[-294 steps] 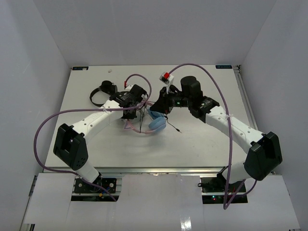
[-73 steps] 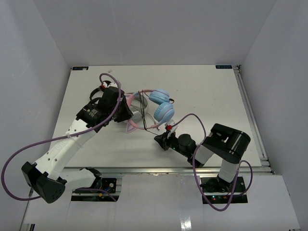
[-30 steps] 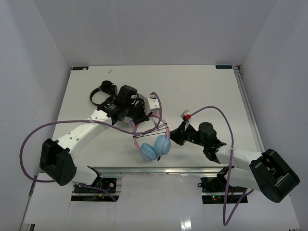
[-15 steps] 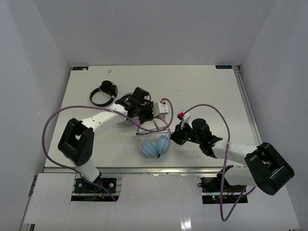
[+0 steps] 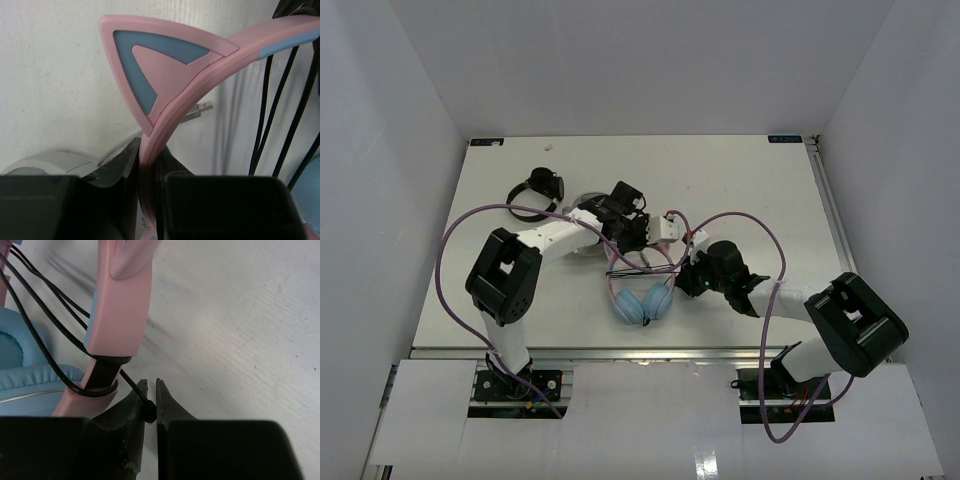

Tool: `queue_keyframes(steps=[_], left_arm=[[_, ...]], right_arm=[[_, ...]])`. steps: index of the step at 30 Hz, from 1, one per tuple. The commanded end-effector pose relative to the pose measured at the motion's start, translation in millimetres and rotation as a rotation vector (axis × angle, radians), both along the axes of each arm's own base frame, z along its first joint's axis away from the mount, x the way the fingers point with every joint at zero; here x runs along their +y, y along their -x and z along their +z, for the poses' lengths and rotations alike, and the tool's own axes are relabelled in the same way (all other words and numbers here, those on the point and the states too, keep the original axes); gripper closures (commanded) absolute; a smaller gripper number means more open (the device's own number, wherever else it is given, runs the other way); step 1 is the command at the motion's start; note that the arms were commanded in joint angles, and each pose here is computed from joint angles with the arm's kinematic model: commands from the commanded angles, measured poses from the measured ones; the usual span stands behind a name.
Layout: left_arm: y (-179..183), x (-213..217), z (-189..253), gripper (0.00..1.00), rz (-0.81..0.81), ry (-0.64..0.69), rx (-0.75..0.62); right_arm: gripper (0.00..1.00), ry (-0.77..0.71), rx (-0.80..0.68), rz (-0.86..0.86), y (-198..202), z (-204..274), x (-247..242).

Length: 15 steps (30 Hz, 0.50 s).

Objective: Wrap the headphones

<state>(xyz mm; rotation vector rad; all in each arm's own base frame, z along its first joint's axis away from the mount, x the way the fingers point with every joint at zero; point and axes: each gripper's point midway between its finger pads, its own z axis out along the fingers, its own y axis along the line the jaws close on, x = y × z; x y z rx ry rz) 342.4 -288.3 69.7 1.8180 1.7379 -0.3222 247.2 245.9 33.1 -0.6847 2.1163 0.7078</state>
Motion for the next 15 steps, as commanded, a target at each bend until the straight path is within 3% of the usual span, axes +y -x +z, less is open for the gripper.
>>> queue_keyframes(steps=[1,15], left_arm=[[-10.0,-0.6,5.6,1.00,-0.011,-0.047,-0.031],[-13.6,-9.6,-16.0,0.79,-0.009,-0.129,-0.043]], right_arm=[[0.90,0.008,-0.051,-0.061,-21.9,4.0,-6.1],[0.79,0.032,-0.018,-0.144,-32.3,-11.1,-23.2]])
